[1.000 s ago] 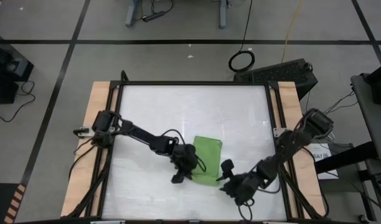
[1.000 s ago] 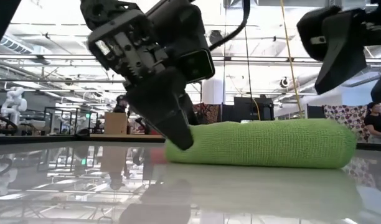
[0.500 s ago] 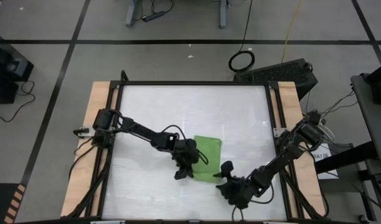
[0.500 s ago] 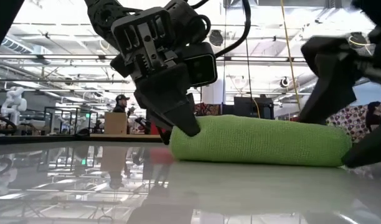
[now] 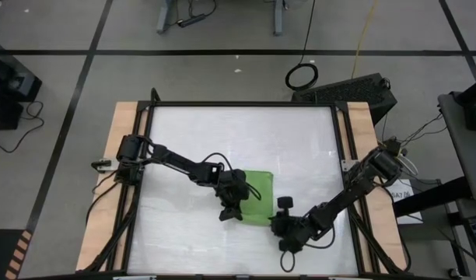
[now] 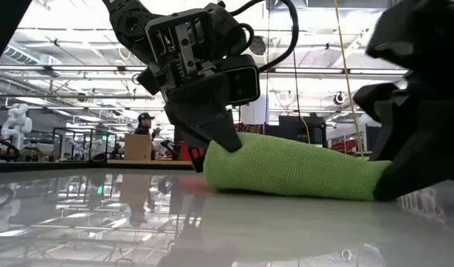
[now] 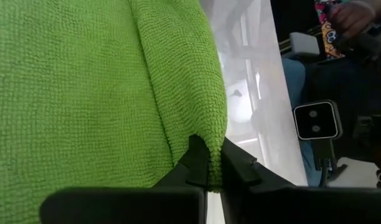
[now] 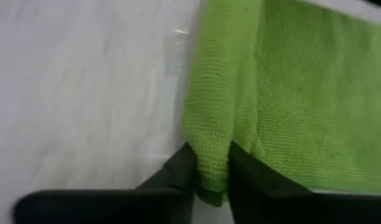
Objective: Roll towel into tight, uniform cylinder
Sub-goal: Roll the green microfiber towel
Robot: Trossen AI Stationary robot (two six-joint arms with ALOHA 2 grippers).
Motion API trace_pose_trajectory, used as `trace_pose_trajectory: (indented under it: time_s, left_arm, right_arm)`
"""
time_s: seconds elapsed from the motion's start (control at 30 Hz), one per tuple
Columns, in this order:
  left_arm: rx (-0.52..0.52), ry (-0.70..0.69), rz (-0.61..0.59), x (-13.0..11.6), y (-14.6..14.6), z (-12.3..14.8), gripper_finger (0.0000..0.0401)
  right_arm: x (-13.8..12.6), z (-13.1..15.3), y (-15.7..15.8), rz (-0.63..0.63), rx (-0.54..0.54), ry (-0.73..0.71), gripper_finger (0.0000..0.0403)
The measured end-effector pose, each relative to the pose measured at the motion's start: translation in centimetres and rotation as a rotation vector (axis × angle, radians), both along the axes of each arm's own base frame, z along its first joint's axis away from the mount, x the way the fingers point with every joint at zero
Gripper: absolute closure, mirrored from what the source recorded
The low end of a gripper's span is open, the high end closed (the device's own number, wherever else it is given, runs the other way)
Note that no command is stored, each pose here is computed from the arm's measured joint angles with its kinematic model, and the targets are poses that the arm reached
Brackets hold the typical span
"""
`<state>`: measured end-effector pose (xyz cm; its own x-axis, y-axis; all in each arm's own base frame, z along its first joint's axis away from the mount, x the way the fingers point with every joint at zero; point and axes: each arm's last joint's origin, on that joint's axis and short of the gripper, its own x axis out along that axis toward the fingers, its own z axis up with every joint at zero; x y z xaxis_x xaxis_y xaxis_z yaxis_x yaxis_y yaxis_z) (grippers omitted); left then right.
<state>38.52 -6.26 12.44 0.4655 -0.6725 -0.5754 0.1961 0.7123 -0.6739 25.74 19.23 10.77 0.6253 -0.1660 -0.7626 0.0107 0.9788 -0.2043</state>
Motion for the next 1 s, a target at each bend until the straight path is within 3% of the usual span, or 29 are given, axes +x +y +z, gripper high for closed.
trace_pose_trajectory:
  time_s: [0.13,0.23,0.43,0.63,0.8,1.0]
  left_arm:
    - [0.015,0.005,0.012,0.0,0.0,-0.1,0.0380]
    - [0.030,-0.010,-0.005,-0.1,-0.1,-0.1,0.0366]
    - [0.085,-0.046,-0.006,0.0,-0.5,0.0,0.0278]
    - [0.240,-0.135,-0.009,-0.4,-1.6,1.2,0.0211]
    - [0.514,-0.273,-0.051,-1.5,-3.9,3.1,0.0206]
    - [1.005,-0.474,-0.206,-3.4,-9.3,3.2,0.0206]
  right_arm:
    - [0.5,0.2,-0.7,-0.027,0.116,0.045,0.0390]
    - [0.9,0.8,-1.1,-0.046,0.219,0.070,0.0388]
    - [1.2,2.1,-2.0,-0.041,0.403,0.143,0.0386]
    - [1.4,2.2,-2.3,-0.037,0.440,0.167,0.0390]
    - [1.3,2.2,-2.3,-0.030,0.451,0.179,0.0390]
    - [1.5,2.2,-2.4,-0.024,0.471,0.187,0.0390]
